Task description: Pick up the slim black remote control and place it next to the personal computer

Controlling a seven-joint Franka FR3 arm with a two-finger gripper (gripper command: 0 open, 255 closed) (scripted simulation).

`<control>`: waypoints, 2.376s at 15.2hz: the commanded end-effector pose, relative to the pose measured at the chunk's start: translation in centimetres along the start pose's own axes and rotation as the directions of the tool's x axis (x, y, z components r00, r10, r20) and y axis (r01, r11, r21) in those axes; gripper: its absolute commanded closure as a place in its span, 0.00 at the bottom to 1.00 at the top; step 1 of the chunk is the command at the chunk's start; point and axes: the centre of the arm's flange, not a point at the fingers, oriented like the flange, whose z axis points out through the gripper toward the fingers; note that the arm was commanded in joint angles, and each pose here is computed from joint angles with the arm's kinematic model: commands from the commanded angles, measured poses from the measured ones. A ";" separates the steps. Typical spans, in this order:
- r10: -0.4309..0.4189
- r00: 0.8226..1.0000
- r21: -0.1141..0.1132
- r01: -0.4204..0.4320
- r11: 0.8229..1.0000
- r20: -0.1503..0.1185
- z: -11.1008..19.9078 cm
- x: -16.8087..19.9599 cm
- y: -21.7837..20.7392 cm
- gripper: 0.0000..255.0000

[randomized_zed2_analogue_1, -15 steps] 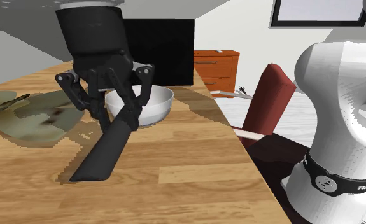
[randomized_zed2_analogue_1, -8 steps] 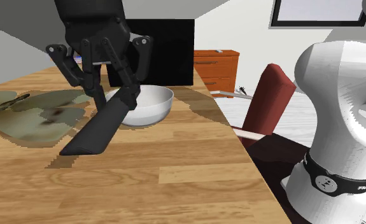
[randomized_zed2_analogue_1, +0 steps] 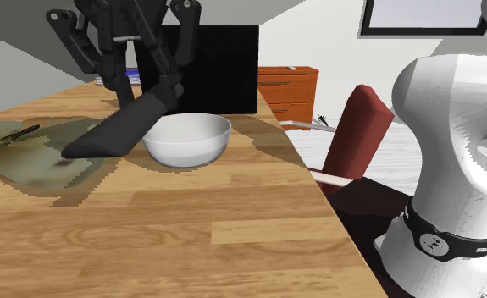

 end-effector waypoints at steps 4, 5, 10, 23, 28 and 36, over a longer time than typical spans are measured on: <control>0.000 1.000 0.000 0.000 1.000 0.000 -2.7 0.0 -0.2 1.00; 0.000 1.000 0.000 0.000 1.000 0.000 -3.2 0.0 -0.3 1.00; 0.000 1.000 0.000 0.000 1.000 0.000 -5.8 -0.1 -0.5 1.00; 0.000 1.000 0.000 0.000 1.000 0.000 -12.7 -0.1 -1.0 1.00; 0.000 1.000 0.000 0.000 1.000 0.000 -15.3 -0.1 -1.2 1.00; 0.000 1.000 0.000 0.000 1.000 0.000 -17.5 -4.1 -1.4 1.00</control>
